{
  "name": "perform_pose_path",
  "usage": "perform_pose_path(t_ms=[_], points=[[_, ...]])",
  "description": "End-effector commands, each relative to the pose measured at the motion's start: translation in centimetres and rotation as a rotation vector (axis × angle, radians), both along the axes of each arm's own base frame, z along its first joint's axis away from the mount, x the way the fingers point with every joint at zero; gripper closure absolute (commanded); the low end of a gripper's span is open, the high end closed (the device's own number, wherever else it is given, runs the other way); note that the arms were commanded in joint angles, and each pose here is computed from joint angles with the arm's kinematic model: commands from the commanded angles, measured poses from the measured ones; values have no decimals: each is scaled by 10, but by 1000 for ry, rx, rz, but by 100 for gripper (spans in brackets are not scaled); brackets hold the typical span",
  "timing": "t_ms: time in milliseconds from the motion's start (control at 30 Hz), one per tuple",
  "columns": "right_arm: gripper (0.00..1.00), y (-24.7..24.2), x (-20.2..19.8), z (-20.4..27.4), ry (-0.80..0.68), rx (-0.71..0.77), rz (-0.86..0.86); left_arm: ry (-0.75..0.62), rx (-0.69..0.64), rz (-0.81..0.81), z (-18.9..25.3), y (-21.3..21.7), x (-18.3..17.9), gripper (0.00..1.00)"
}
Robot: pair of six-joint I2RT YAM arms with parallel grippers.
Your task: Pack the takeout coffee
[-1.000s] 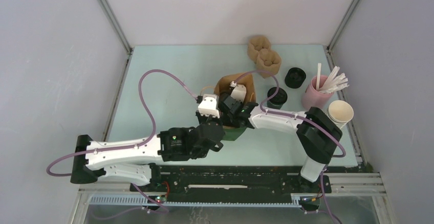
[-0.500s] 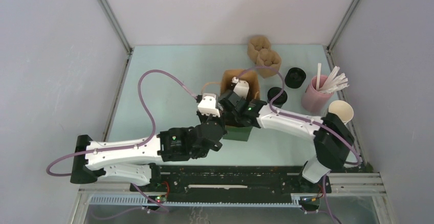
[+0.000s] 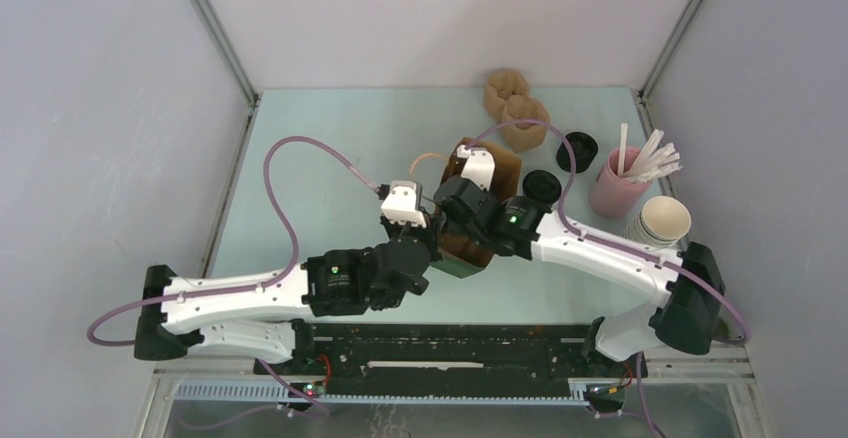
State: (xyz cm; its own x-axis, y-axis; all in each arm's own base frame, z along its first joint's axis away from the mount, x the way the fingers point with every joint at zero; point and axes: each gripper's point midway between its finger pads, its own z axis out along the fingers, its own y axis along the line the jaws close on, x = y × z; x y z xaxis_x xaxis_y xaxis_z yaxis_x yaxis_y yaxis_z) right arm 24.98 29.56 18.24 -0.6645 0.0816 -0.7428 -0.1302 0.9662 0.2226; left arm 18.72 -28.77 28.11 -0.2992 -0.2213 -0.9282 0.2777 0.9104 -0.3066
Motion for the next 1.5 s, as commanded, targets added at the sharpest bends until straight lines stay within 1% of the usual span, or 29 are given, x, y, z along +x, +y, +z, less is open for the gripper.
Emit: perform_pose_path(t_ms=[0, 33, 100, 200, 333, 433, 500, 600, 700, 767, 933, 1100, 1167, 1233, 1333, 1433, 1467], points=[[48, -9, -8, 69, -125, 40, 45, -27, -70, 11, 21, 6, 0, 100], [47, -13, -10, 79, -152, 38, 59, -32, -63, 10, 21, 9, 0, 100], [43, -23, -16, 101, -204, 54, 85, -51, -38, 17, 20, 15, 1, 100], [37, -29, -21, 123, -248, 88, 125, -86, 12, 28, 17, 25, 6, 100], [36, -27, -24, 137, -270, 123, 154, -116, 42, 44, 24, 32, 9, 100], [37, -19, -29, 151, -296, 168, 216, -138, 75, 54, 20, 34, 11, 100], [37, -14, -37, 166, -322, 206, 285, -167, 107, 31, 15, 31, 12, 100], [37, -23, -44, 193, -364, 252, 304, -244, 192, -25, 12, 29, 12, 100], [37, -39, -48, 205, -402, 257, 291, -346, 262, -37, 11, 36, 15, 100], [36, -45, -54, 212, -420, 265, 313, -388, 308, -53, 9, 40, 15, 100], [37, -52, -69, 218, -429, 300, 373, -422, 349, -76, 12, 42, 14, 100], [35, -74, -70, 228, -454, 344, 312, -392, 360, -61, 27, 41, 15, 100], [34, -82, -65, 228, -464, 335, 276, -396, 359, -64, 33, 40, 15, 100], [34, -89, -58, 218, -461, 289, 238, -420, 373, -87, 32, 37, 14, 100], [34, -90, -52, 197, -436, 228, 240, -445, 431, -131, 28, 33, 13, 100], [34, -91, -47, 171, -412, 202, 236, -478, 509, -193, 16, 30, 10, 100], [34, -94, -46, 169, -414, 213, 225, -482, 523, -201, 13, 31, 9, 100]])
